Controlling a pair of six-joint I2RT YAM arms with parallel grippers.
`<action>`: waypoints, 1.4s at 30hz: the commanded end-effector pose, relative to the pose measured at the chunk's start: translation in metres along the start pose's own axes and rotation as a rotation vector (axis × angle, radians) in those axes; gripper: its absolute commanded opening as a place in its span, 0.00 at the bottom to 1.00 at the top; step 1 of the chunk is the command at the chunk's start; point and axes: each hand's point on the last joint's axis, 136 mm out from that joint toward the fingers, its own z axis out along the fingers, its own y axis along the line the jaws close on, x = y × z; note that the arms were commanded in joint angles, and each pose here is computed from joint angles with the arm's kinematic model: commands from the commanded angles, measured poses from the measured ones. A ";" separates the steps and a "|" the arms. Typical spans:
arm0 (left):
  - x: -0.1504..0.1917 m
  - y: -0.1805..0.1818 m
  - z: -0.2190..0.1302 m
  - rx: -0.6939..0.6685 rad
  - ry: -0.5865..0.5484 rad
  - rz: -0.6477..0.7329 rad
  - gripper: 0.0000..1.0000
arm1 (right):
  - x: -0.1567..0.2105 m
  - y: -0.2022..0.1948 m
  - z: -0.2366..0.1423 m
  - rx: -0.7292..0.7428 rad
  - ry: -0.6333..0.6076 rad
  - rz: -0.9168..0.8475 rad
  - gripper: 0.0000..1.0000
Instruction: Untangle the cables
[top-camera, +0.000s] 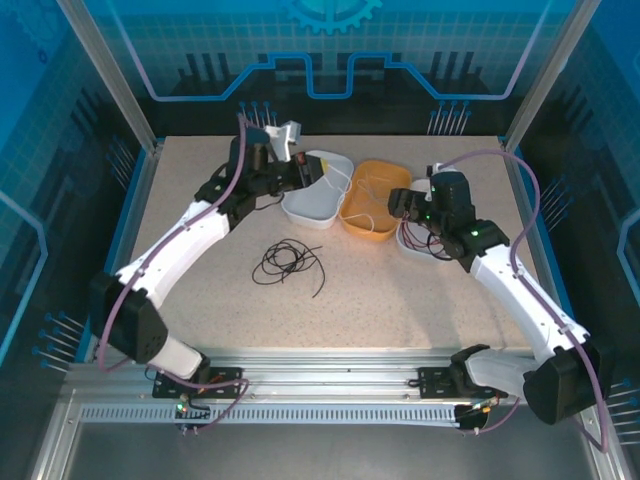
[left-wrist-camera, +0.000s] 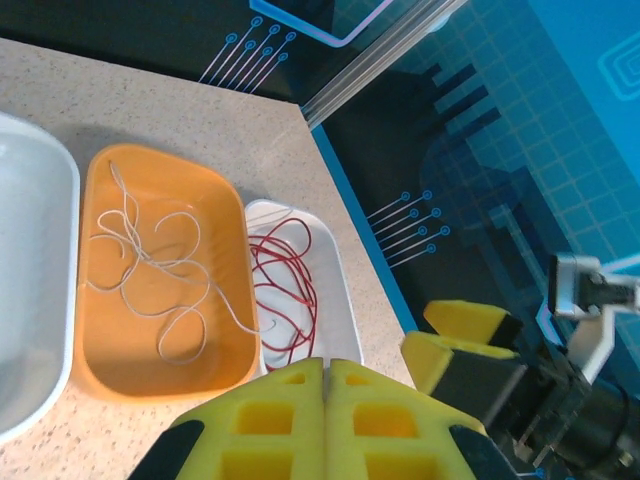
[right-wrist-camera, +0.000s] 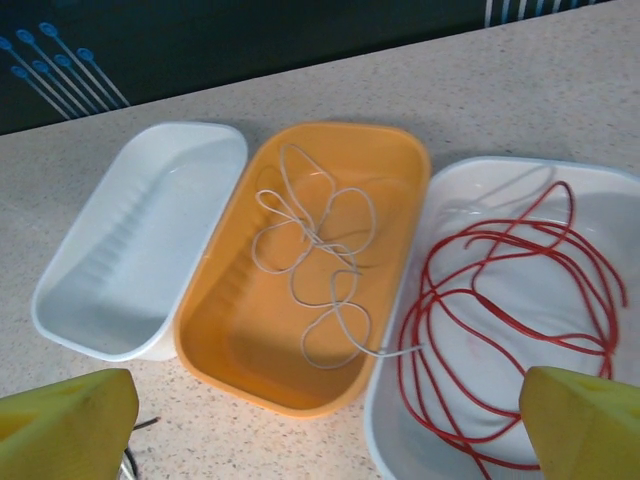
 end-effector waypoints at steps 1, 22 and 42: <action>-0.013 0.005 0.025 -0.021 -0.011 0.035 0.00 | 0.019 -0.021 0.001 0.051 0.080 0.022 0.92; 0.038 0.060 0.175 -0.237 0.237 0.132 0.00 | 0.016 -0.013 0.038 -0.018 0.224 -0.033 0.53; 0.009 0.067 0.138 -0.377 0.196 0.193 0.67 | 0.039 -0.014 0.108 0.055 0.416 -0.233 0.30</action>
